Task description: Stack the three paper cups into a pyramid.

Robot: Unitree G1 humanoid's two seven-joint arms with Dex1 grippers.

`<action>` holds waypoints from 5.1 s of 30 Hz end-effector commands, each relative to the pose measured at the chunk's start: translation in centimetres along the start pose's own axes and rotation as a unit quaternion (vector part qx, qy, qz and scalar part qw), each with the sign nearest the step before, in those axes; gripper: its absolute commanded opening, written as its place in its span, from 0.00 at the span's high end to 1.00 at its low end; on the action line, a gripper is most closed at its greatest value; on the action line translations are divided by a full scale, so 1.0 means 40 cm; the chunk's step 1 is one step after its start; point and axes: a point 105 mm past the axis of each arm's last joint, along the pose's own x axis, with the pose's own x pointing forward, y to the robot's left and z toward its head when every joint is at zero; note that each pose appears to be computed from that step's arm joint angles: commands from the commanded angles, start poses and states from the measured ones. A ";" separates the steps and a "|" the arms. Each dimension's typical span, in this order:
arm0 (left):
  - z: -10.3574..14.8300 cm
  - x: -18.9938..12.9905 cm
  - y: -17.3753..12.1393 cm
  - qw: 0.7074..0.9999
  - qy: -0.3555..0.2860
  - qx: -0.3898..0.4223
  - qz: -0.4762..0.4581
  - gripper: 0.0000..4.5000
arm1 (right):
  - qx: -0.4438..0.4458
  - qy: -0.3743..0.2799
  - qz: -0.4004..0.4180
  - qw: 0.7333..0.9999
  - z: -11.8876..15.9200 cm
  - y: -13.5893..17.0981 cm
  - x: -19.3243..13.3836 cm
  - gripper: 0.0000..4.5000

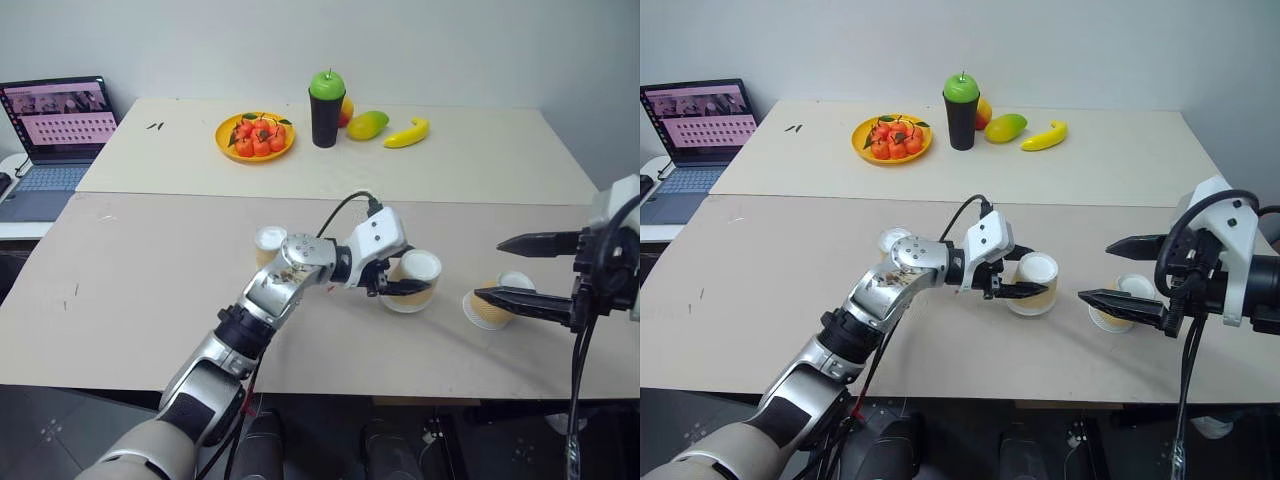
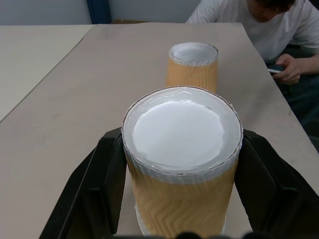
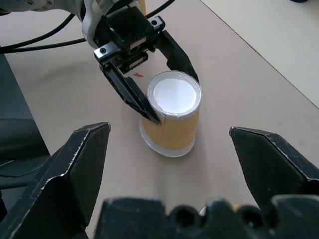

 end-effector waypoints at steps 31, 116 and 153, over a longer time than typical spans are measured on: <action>0.041 0.011 -0.027 0.999 -0.021 0.026 -0.024 0.01 | -0.044 -0.020 -0.049 0.998 0.045 -0.026 -0.030 0.00; -0.178 -0.463 0.086 0.896 -0.029 -0.001 0.443 0.01 | -0.057 -0.133 0.107 0.984 0.186 -0.036 -0.001 0.00; -0.098 -0.463 0.128 0.909 -0.057 -0.006 0.412 0.17 | -0.053 -0.136 0.082 0.986 0.169 -0.041 0.005 0.00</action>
